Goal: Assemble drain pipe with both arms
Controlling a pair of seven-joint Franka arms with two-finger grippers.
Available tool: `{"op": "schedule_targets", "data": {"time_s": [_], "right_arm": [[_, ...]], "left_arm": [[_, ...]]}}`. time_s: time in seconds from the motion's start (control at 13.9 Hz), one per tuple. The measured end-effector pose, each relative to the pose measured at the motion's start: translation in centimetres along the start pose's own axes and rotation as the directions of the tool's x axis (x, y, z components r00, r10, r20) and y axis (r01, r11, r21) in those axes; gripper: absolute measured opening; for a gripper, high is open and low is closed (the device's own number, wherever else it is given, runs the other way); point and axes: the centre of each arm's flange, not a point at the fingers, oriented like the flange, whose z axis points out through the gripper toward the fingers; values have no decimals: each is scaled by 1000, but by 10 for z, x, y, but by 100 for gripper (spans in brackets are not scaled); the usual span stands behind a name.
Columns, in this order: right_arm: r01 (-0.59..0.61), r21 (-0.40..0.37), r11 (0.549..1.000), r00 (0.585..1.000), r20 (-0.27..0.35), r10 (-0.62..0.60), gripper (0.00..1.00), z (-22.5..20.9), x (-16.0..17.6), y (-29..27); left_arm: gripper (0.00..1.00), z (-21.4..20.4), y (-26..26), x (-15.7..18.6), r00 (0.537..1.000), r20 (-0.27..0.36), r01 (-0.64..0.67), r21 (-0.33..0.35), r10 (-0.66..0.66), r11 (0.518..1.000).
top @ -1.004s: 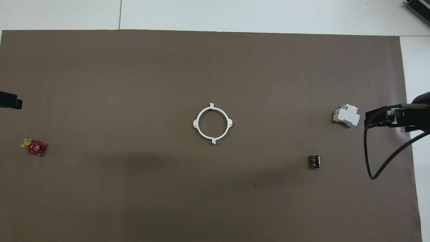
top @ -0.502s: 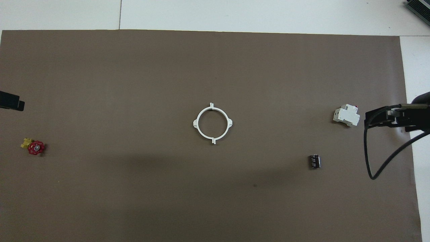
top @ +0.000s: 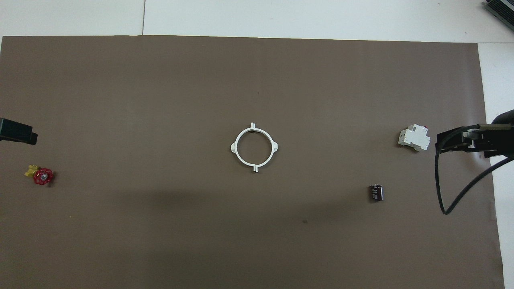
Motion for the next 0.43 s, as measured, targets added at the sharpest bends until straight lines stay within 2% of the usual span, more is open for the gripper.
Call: {"op": "schedule_targets", "data": {"time_s": [0.43], "right_arm": [[1,2,1000,1000,-11,-1,100,-1,1,0]], "left_arm": [[100,-1,0,-1,1000,-2,0,0,0,1000]]}}
